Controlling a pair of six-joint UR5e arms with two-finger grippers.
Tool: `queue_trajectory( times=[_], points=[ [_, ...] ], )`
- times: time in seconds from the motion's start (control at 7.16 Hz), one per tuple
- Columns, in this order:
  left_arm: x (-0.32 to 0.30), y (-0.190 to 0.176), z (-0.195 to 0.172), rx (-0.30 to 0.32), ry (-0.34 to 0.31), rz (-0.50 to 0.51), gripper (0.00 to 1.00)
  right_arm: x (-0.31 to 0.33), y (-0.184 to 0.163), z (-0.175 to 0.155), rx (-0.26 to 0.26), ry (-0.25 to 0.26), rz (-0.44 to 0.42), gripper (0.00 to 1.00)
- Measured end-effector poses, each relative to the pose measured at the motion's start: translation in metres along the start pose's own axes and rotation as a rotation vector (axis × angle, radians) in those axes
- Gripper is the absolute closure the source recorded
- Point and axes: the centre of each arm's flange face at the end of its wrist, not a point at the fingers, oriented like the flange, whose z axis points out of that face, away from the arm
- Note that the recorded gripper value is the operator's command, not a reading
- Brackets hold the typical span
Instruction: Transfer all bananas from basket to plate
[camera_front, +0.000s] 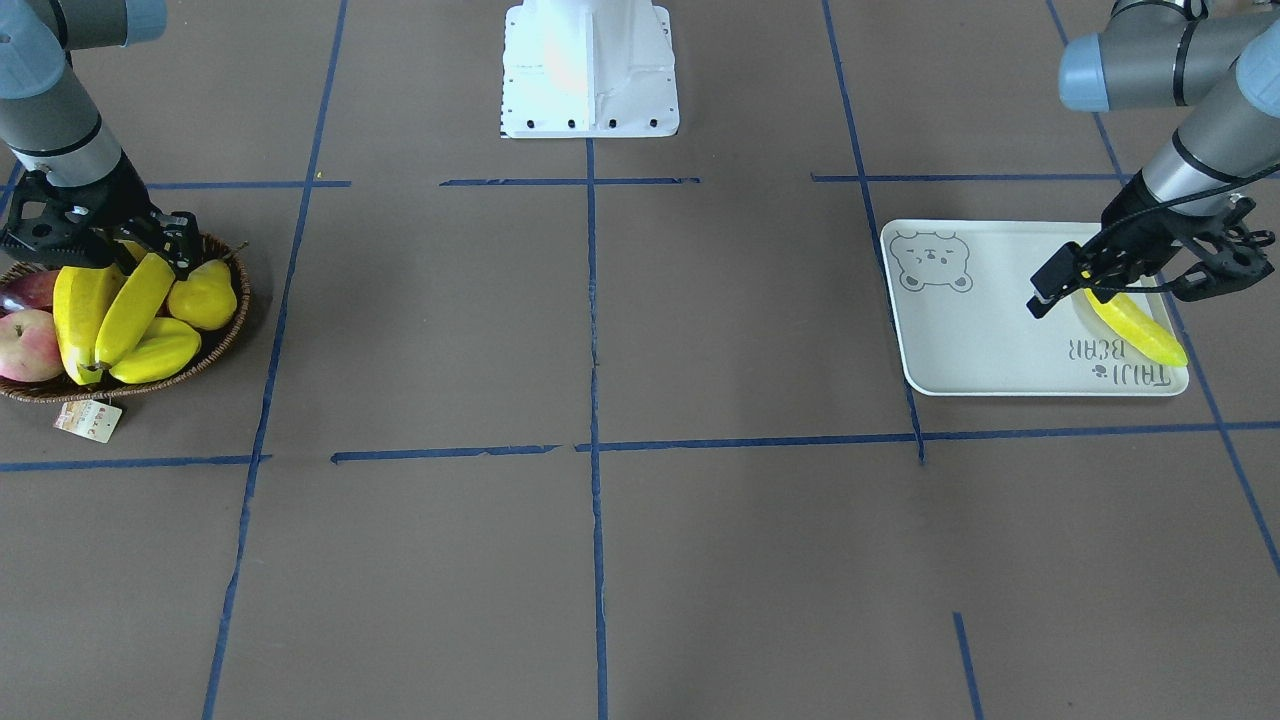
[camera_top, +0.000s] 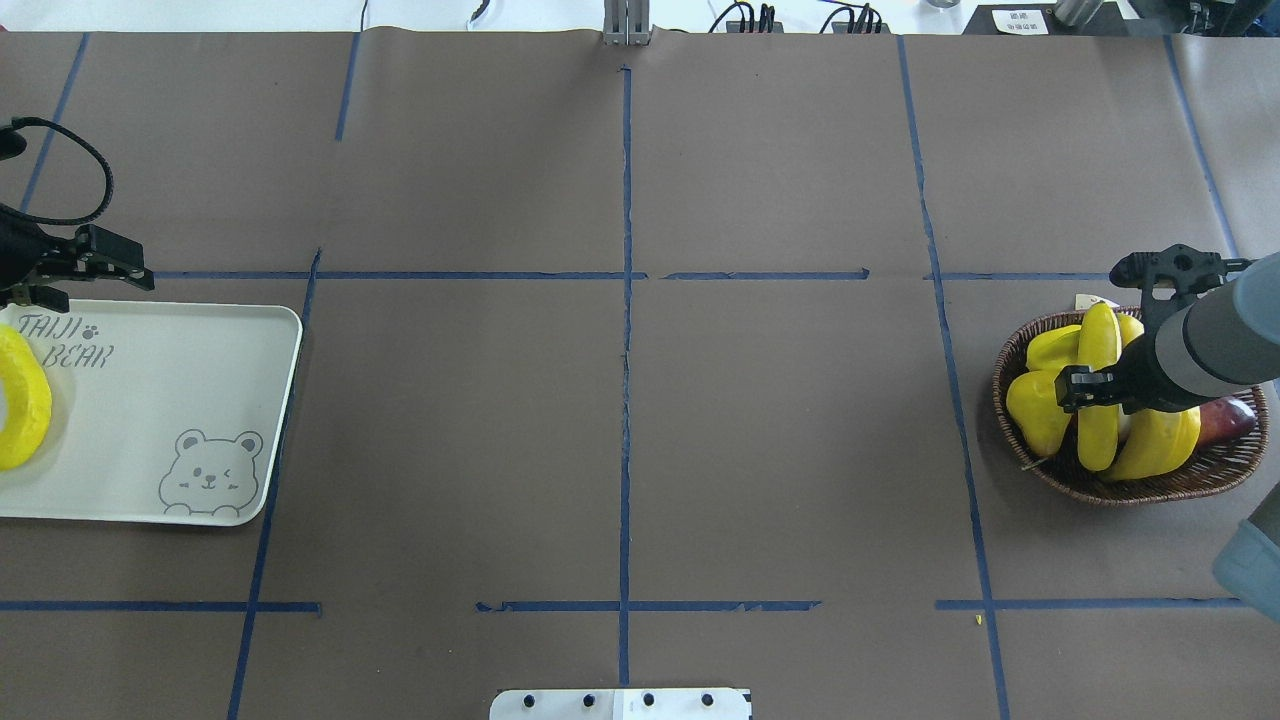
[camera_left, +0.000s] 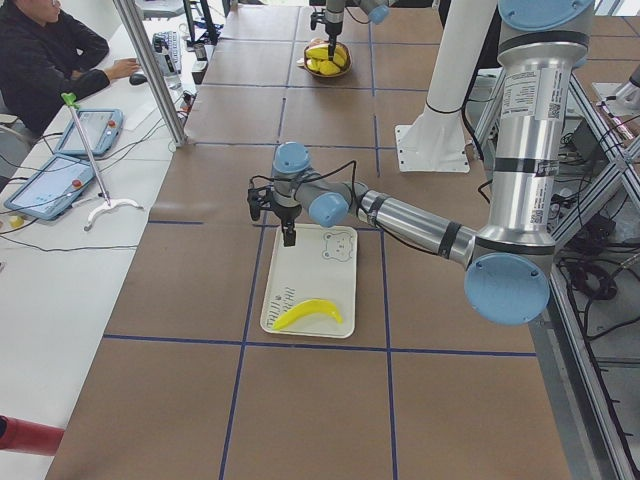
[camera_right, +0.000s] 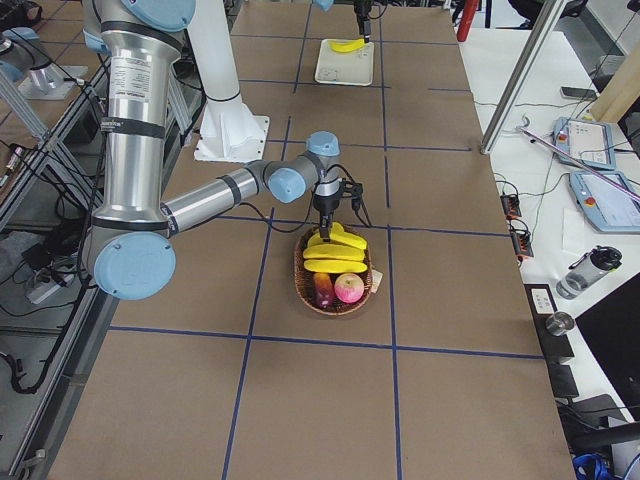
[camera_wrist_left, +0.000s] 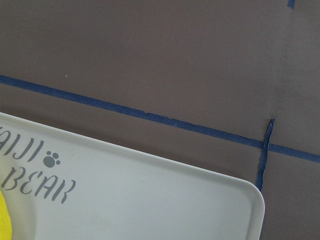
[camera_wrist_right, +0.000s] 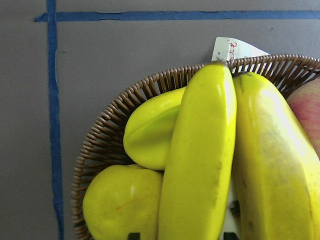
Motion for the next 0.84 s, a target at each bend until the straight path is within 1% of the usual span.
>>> queue_trajectory(
  times=[0.14, 0.28, 0.42, 0.56, 0.7, 0.84],
  points=[
    [-0.0001, 0.0001, 0.0000, 0.000, 0.000, 0.000, 0.00, 0.0001, -0.0007, 0.0017, -0.001, 0.002, 0.001, 0.38],
    [-0.0005, 0.0002, 0.0001, 0.000, -0.001, -0.001, 0.00, 0.0003, -0.0009, 0.0028, -0.002, 0.003, 0.001, 0.56],
    [-0.0007, 0.0003, 0.0000, 0.000, -0.001, -0.001, 0.00, 0.0004, -0.0011, 0.0030, -0.003, 0.004, 0.002, 0.76],
    [-0.0008, 0.0005, -0.0002, 0.001, -0.001, 0.000, 0.00, 0.0007, -0.0013, 0.0030, -0.003, 0.004, 0.001, 0.90],
    [-0.0010, 0.0007, -0.0003, 0.001, -0.001, -0.001, 0.00, 0.0008, -0.0019, 0.0017, -0.002, 0.001, 0.001, 0.96],
    [-0.0012, 0.0007, -0.0003, 0.001, -0.002, -0.001, 0.00, 0.0020, -0.0034, -0.0010, 0.001, -0.002, 0.004, 0.97]
  ],
)
